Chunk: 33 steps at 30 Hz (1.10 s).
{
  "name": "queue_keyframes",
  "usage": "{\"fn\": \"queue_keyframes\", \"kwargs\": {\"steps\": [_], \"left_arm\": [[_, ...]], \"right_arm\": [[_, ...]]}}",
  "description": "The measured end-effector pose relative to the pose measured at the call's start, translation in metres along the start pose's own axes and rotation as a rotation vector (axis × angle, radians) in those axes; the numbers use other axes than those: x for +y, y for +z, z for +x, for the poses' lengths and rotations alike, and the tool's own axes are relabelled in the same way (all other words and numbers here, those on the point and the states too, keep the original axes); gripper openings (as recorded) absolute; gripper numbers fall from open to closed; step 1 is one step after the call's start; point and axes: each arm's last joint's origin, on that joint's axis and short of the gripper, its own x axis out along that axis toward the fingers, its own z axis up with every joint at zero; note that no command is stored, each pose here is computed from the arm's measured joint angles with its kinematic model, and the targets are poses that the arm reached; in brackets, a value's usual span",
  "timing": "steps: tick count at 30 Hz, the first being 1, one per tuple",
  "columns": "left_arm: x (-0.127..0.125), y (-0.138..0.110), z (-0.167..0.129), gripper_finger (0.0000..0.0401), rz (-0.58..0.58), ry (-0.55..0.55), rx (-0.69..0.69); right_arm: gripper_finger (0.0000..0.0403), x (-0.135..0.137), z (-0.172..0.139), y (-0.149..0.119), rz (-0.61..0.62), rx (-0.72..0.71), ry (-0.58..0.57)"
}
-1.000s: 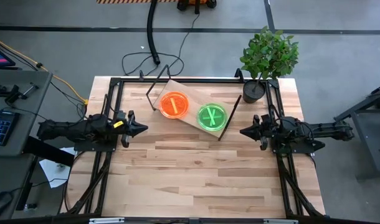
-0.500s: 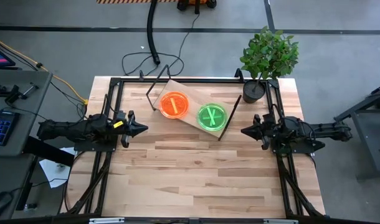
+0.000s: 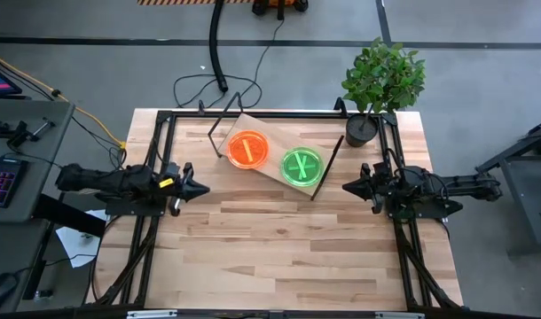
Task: Place and stack plates onto a shelf
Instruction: Return to Home Position
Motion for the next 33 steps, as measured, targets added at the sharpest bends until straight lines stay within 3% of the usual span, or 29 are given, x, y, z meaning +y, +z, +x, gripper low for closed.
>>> {"fn": "queue_keyframes", "kwargs": {"steps": [7,13,15,23,33], "left_arm": [[-0.0036,-0.0015,-0.0003,0.0001,0.002,-0.039,0.016],[-0.0003,-0.0017,0.0000,0.0001,0.430,-0.058,0.025],[0.0005,-0.0013,0.0001,0.0001,0.496,-0.051,0.022],[0.0029,-0.0004,0.0002,0.0001,0.339,-0.024,0.021],[0.0041,-0.0004,0.0007,0.0001,0.336,-0.011,0.023]], "right_arm": [[0.0000,0.0000,0.0000,0.0000,0.000,0.000,0.000],[0.0000,0.0000,0.0000,0.0000,0.000,0.000,0.000],[0.0000,0.0000,0.0000,0.0000,0.000,0.000,0.000],[0.0000,0.0000,0.0000,0.0000,0.000,0.000,0.000],[0.0000,-0.0001,0.0000,-0.0001,0.000,0.000,0.000]]}}
